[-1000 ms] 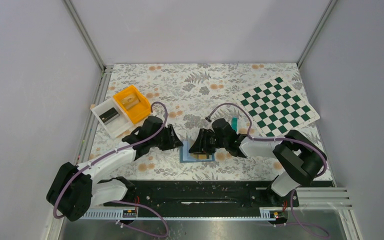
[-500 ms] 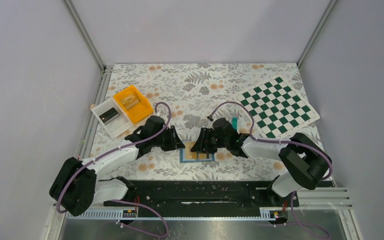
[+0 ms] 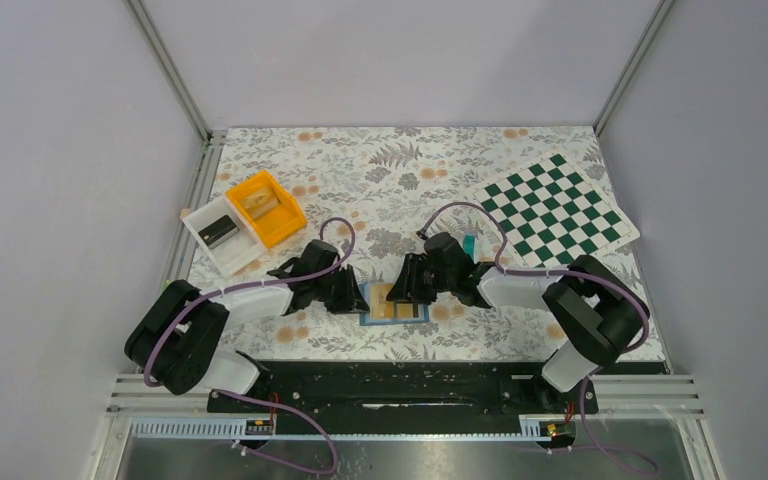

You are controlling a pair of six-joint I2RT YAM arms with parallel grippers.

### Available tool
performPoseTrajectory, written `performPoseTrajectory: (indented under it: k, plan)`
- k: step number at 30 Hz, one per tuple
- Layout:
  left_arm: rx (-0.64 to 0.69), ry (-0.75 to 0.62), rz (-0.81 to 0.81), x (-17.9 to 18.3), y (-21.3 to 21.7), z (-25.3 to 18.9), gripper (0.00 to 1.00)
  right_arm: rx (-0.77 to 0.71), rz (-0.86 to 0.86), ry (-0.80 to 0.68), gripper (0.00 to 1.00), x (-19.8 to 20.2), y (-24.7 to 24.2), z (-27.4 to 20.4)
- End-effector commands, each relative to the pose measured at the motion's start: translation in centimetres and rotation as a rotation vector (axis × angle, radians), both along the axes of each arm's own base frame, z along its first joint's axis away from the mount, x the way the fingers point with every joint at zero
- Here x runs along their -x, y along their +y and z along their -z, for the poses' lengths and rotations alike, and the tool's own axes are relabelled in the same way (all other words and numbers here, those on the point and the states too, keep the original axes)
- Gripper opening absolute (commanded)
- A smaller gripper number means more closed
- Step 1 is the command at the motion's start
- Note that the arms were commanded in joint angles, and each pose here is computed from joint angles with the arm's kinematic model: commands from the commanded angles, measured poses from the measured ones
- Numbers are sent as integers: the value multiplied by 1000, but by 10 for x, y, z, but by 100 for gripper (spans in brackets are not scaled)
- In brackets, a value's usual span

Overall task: Take the credit cards out of the card holder
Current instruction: Remove the credit card from the card holder.

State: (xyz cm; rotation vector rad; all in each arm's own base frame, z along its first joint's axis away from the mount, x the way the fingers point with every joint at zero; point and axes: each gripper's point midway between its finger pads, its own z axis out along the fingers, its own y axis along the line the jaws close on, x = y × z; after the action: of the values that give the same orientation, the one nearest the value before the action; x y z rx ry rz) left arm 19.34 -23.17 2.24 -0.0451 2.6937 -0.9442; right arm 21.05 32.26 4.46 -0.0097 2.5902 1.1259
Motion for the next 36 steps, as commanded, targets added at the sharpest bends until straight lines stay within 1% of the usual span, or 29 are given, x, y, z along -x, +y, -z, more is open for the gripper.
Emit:
performPoseTrajectory:
  k: [1,10,17,20,26,31,36]
  plan:
    - [16,-38,7,-6,-3,5,11,-15,-1,-36,40,-15,7,-3]
    - [9,-23,4,-1,0,12,11,-19,-7,-25,38,-16,10,5]
    - [6,-19,2,-1,0,14,11,-67,-11,-25,32,-16,14,4]
    - [7,-19,2,-1,0,14,11,-80,-7,-27,26,-16,14,3]
    - [2,-15,-3,-1,1,15,11,-100,-11,-30,10,-15,13,3]
    - [-6,-7,-4,0,2,19,11,-141,-35,-33,1,-12,14,-1]
    - [-20,-3,-10,0,4,22,11,-145,-28,-32,0,-13,6,0]
